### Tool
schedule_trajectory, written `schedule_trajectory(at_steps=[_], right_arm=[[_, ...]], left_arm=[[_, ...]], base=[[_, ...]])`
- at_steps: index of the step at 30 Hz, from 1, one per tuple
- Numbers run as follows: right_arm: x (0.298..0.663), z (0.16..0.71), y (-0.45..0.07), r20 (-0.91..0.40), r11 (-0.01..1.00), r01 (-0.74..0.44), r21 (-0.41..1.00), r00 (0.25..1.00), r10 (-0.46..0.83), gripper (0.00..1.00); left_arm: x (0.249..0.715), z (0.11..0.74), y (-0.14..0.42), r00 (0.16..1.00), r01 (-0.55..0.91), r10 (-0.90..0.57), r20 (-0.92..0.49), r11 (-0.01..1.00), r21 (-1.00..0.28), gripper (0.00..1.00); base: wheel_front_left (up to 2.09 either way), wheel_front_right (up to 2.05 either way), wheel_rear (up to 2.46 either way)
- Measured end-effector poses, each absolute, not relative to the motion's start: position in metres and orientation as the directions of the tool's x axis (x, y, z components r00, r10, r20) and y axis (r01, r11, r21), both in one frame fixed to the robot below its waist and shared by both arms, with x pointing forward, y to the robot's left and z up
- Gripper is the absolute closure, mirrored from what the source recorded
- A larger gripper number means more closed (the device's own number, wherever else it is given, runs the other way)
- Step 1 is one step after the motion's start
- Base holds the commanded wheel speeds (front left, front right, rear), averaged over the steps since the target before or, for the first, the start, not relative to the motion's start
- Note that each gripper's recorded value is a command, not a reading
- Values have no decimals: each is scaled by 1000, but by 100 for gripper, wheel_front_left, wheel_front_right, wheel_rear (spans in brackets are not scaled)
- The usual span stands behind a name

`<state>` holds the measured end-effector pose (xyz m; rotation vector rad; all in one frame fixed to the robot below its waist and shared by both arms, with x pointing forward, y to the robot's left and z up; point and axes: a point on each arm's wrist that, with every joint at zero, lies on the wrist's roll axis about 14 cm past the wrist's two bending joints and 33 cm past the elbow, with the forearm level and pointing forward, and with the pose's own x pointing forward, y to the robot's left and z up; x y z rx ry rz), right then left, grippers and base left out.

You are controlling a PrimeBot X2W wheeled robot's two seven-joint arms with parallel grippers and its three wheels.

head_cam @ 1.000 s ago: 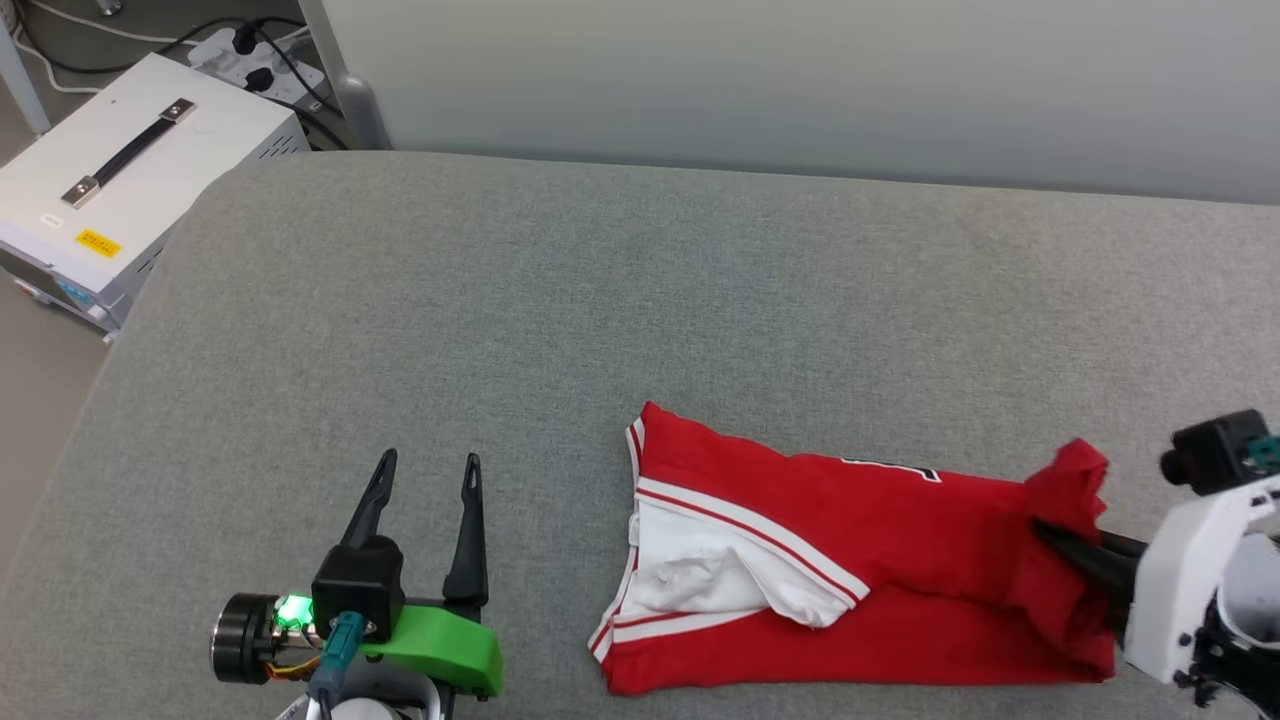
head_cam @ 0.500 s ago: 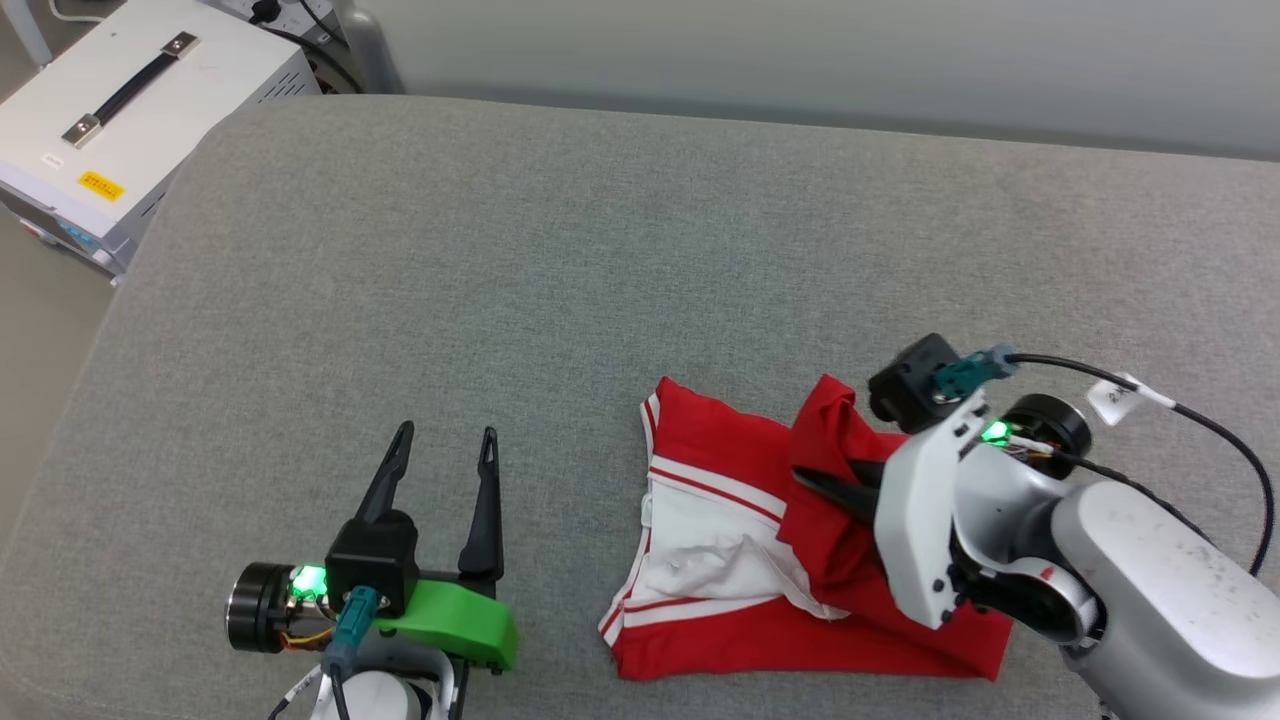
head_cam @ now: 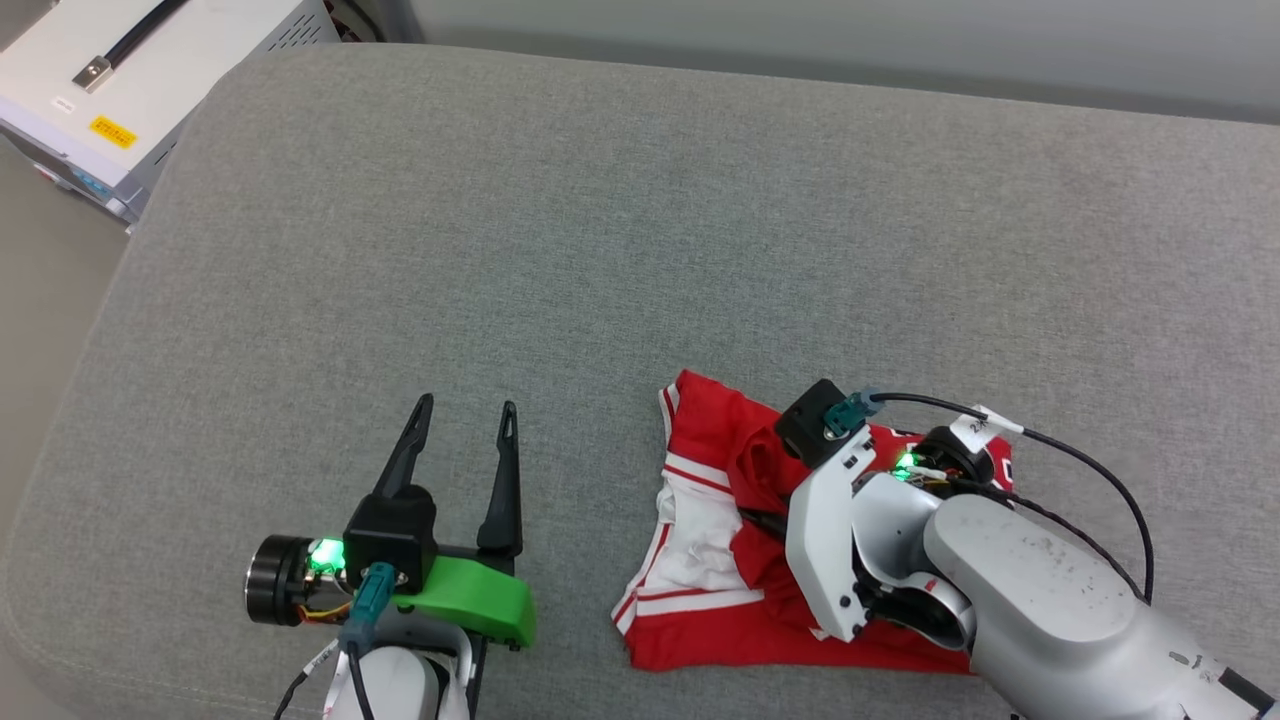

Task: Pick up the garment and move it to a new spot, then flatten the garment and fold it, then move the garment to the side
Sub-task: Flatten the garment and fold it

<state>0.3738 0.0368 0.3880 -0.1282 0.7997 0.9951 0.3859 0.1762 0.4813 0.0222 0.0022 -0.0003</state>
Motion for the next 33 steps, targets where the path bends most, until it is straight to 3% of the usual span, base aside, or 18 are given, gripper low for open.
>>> schedule_trajectory(at_steps=[3, 4, 5, 6, 11, 12, 19, 25, 33], right_arm=[[375, 390, 40, -631, 563, -785, 258, 304, 713, 100], [376, 392, 40, -620, 564, -787, 251, 316, 718, 85], [377, 394, 40, -610, 565, -787, 247, 326, 722, 31], [378, 398, 40, -595, 564, -789, 244, 337, 730, 0], [394, 441, 35, -447, 567, -802, 189, 443, 777, 0], [415, 480, 17, -322, 608, -784, 125, 548, 772, 0], [453, 553, -60, -25, 791, -611, -14, 791, 611, 0], [449, 581, -117, 157, 901, -419, -110, 888, 432, 0], [421, 583, -161, 257, 972, -230, -42, 938, 233, 0]], left_arm=[[385, 480, 175, 1000, 4, -4, -6, 1000, 21, 0], [385, 480, 174, 1000, 6, -6, -6, 1000, 20, 0], [385, 481, 174, 1000, 6, -6, -5, 1000, 19, 0], [384, 482, 174, 1000, 7, -7, -3, 1000, 19, 0], [381, 489, 174, 1000, 7, -8, 20, 1000, 18, 0], [377, 493, 173, 999, 10, -10, 30, 1000, 23, 0], [375, 503, 164, 997, 37, -39, 64, 999, 21, 0], [372, 512, 158, 994, 55, -56, 92, 998, 20, 0], [365, 523, 153, 989, 73, -76, 125, 997, 23, 0]], base=[[0, 0, 0], [0, 0, 0], [0, 0, 0], [0, 0, 0], [0, 0, 0], [0, 0, 0], [0, 0, 0], [0, 0, 0], [0, 0, 0]])
